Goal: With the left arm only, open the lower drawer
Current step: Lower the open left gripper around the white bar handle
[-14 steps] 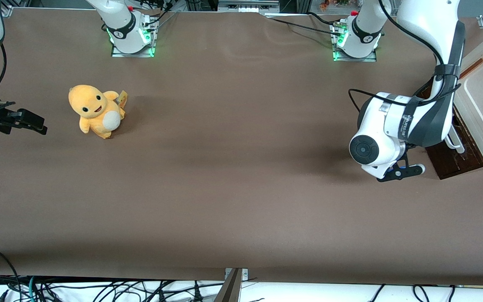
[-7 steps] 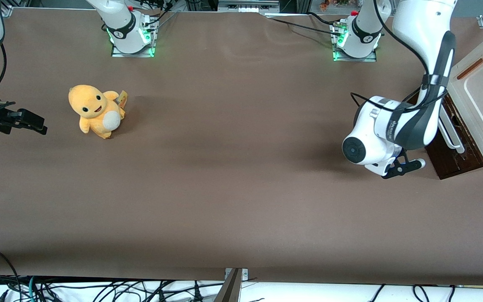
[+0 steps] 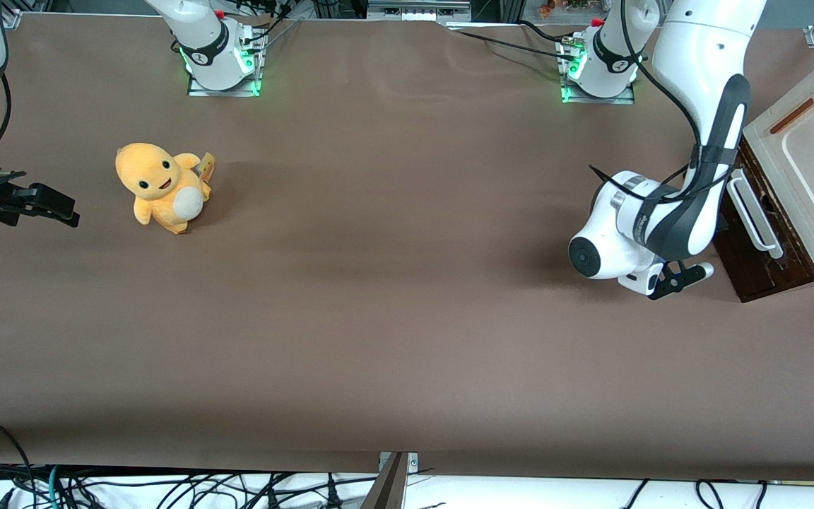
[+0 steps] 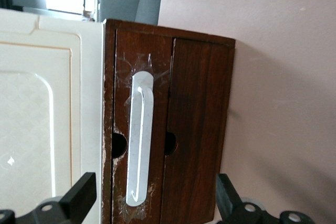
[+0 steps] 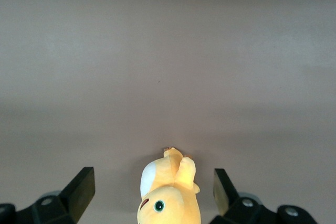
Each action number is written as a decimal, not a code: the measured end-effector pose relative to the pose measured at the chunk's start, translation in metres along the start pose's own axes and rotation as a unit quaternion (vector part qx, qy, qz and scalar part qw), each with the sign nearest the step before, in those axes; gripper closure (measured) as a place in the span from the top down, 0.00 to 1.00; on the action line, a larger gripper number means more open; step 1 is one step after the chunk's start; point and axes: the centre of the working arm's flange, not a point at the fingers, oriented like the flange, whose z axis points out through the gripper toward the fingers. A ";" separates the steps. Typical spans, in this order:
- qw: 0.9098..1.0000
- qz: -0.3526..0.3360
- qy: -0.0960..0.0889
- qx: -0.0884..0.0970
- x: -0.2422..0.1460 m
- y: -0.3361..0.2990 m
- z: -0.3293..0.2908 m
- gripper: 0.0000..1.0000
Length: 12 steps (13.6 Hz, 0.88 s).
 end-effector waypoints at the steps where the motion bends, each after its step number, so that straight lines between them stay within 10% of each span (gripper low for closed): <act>1: 1.000 -0.001 0.003 0.012 -0.002 0.005 0.008 1.00; 12: 0.994 0.008 -0.001 0.108 -0.016 0.027 0.064 1.00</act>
